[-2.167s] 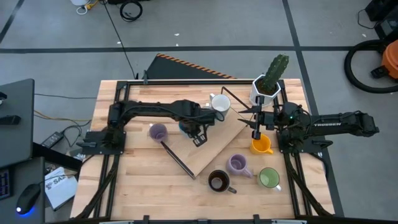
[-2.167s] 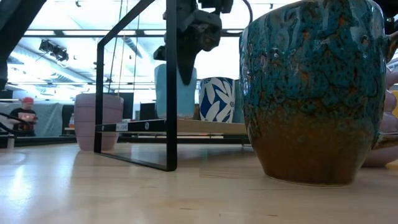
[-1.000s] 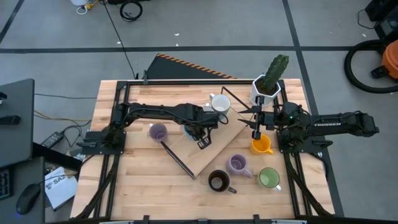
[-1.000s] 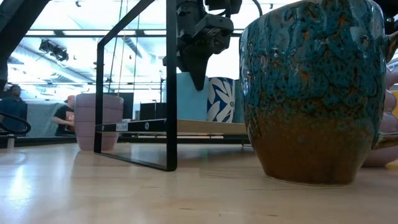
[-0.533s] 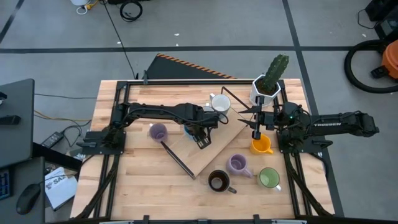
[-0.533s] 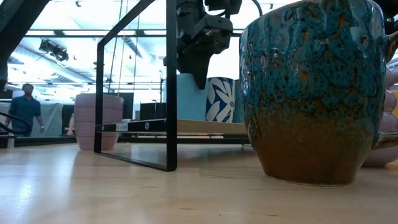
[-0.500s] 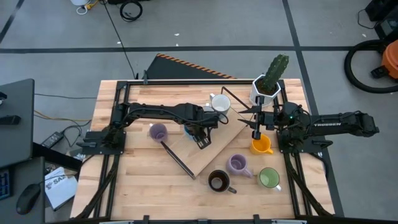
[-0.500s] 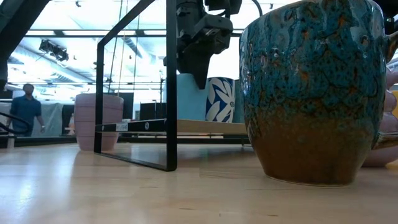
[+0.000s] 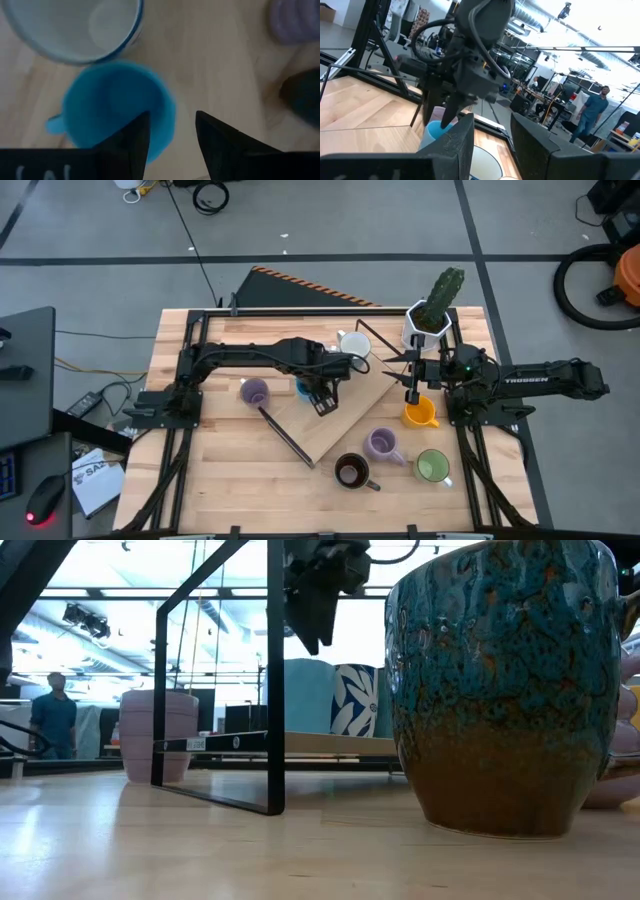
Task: Place coffee mugs
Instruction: Put the yellow mug on the shelf
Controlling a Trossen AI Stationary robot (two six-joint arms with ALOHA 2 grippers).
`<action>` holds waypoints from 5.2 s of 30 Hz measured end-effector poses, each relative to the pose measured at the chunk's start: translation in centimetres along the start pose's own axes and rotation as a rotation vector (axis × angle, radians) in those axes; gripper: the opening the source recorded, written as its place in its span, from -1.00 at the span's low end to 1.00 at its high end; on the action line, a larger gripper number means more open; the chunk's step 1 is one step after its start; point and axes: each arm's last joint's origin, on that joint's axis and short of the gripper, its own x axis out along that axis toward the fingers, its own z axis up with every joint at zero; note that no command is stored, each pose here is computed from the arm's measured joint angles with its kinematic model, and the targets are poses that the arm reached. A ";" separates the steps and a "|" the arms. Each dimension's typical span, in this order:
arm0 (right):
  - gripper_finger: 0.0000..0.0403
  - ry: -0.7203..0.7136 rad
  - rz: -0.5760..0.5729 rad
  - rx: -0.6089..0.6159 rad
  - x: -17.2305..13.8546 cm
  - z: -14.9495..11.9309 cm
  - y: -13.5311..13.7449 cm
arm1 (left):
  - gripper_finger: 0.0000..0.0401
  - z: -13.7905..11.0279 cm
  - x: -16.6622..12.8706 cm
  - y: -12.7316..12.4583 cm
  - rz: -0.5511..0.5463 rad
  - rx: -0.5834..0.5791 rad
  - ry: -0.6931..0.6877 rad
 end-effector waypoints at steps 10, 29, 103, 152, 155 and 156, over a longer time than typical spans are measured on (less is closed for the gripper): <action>-0.33 0.007 0.007 0.002 0.1 -0.1 0.1 | -0.18 -1.1 -1.4 0.0 0.140 0.117 -0.022; -0.33 -0.005 0.017 0.060 0.5 -0.3 0.1 | -0.18 -3.3 -3.7 -2.2 0.326 0.352 -0.102; -0.33 0.516 -0.128 0.439 5.5 1.9 -0.3 | -0.29 -18.7 2.3 13.2 0.216 0.184 -1.249; -0.33 2.060 -0.150 0.933 8.7 4.4 4.9 | -0.30 -19.7 2.9 15.2 0.057 0.327 -1.447; -0.27 2.046 -0.149 0.942 8.3 3.4 5.4 | -0.30 -19.7 2.9 15.2 0.058 0.328 -1.446; -0.25 2.042 -0.152 0.946 8.0 3.0 5.5 | -0.30 -19.7 2.9 15.2 0.058 0.328 -1.445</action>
